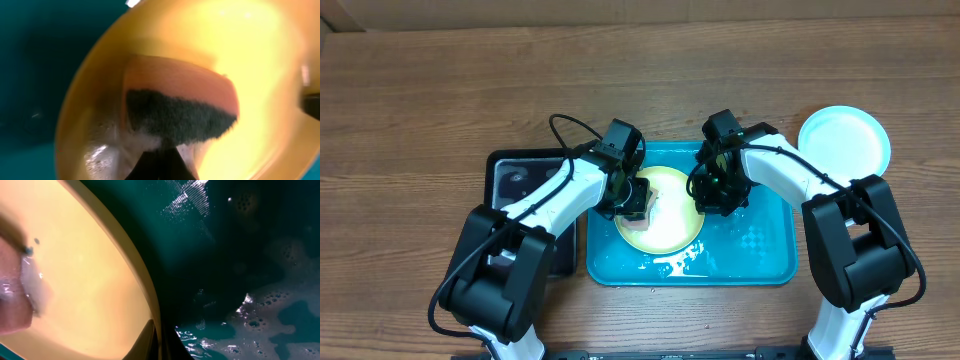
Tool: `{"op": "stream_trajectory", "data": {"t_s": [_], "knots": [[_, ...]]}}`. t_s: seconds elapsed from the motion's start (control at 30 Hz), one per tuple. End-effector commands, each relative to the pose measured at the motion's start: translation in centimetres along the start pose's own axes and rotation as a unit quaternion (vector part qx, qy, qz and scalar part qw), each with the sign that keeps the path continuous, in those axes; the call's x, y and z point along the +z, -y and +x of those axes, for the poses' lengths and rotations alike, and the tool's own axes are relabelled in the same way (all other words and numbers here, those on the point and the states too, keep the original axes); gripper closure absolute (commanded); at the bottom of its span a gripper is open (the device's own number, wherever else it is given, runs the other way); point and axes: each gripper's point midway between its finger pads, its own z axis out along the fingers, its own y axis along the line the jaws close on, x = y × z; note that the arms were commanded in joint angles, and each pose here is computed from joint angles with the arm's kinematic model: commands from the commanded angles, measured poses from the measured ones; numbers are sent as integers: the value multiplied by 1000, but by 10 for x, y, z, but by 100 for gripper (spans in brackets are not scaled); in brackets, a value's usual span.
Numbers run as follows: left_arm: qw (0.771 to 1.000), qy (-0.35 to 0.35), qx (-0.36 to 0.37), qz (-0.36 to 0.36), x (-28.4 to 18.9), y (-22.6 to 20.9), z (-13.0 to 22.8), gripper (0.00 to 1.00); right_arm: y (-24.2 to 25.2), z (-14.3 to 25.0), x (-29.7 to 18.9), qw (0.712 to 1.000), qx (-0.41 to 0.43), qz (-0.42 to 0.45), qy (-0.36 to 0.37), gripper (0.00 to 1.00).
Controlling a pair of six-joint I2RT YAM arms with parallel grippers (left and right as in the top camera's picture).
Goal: Clean dirty plates on tray and stack at the side
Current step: 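Scrub the yellow plate with the sponge while the right gripper holds it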
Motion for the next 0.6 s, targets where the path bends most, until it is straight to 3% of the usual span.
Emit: {"op": "stream_trajectory", "data": {"t_s": [0.0, 0.27, 0.4, 0.57], "knots": [[993, -36, 40, 107, 11, 46, 13, 96, 14, 16, 21, 999, 8, 30, -34, 96], [977, -56, 78, 191, 9, 103, 32, 96, 14, 18, 21, 999, 9, 30, -37, 96], [986, -42, 36, 158, 12, 89, 21, 96, 15, 19, 20, 999, 11, 31, -40, 96], [996, 16, -24, 84, 12, 41, -14, 96, 16, 23, 20, 998, 13, 34, -48, 96]]}}
